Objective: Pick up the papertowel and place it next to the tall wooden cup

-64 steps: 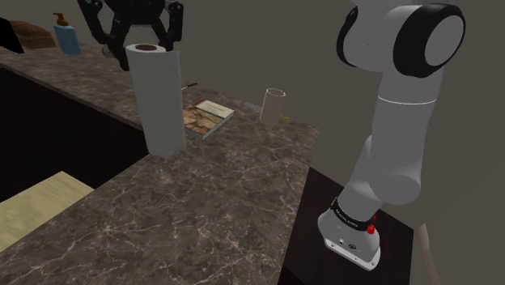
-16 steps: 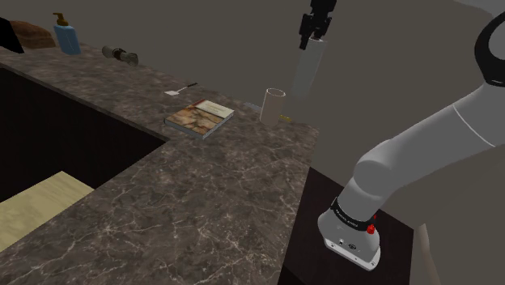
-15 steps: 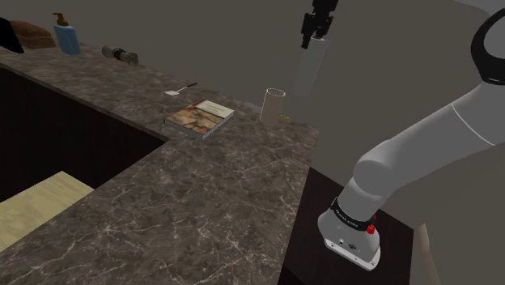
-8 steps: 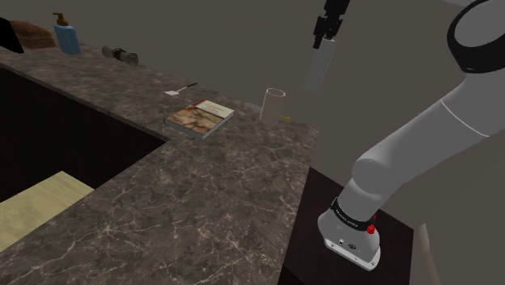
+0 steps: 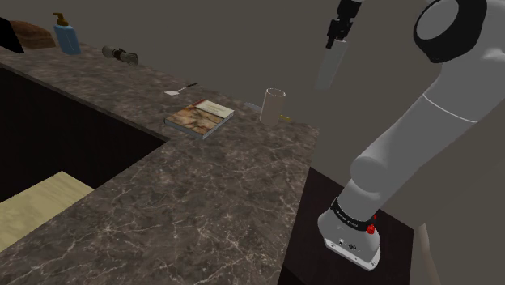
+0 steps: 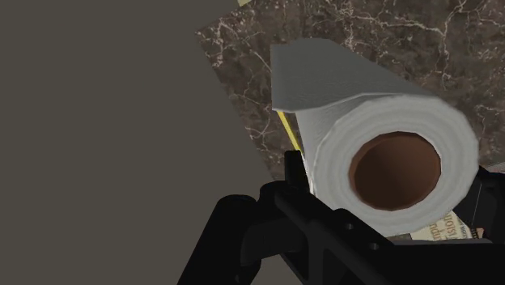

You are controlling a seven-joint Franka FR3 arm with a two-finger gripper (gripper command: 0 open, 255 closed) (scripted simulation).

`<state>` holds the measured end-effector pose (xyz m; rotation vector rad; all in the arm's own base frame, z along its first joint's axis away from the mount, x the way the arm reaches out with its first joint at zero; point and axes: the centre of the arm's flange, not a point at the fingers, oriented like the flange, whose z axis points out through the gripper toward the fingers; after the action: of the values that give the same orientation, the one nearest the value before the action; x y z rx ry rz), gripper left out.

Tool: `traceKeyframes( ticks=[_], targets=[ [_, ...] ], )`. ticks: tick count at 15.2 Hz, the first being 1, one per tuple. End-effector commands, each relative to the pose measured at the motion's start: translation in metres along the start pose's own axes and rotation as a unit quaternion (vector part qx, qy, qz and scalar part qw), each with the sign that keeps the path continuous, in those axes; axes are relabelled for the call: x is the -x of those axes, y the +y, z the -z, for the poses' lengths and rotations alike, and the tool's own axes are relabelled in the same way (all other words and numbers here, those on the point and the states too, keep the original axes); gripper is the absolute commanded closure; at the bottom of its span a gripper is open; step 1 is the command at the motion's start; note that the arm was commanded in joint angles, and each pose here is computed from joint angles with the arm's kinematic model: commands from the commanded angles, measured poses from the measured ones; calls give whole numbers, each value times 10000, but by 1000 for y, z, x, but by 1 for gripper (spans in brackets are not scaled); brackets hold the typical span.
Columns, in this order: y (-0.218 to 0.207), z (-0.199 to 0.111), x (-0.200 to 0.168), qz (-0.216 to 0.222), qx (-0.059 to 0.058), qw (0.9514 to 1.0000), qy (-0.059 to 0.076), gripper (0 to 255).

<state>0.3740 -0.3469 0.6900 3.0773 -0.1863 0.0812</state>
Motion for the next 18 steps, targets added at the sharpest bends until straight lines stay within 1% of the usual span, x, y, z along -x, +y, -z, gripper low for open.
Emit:
traceKeyframes(
  ticks=[1, 18],
  targets=[
    [15, -6, -1, 9, 7, 10000, 1, 255],
    [10, -95, 4, 9, 7, 10000, 1, 255]
  ],
)
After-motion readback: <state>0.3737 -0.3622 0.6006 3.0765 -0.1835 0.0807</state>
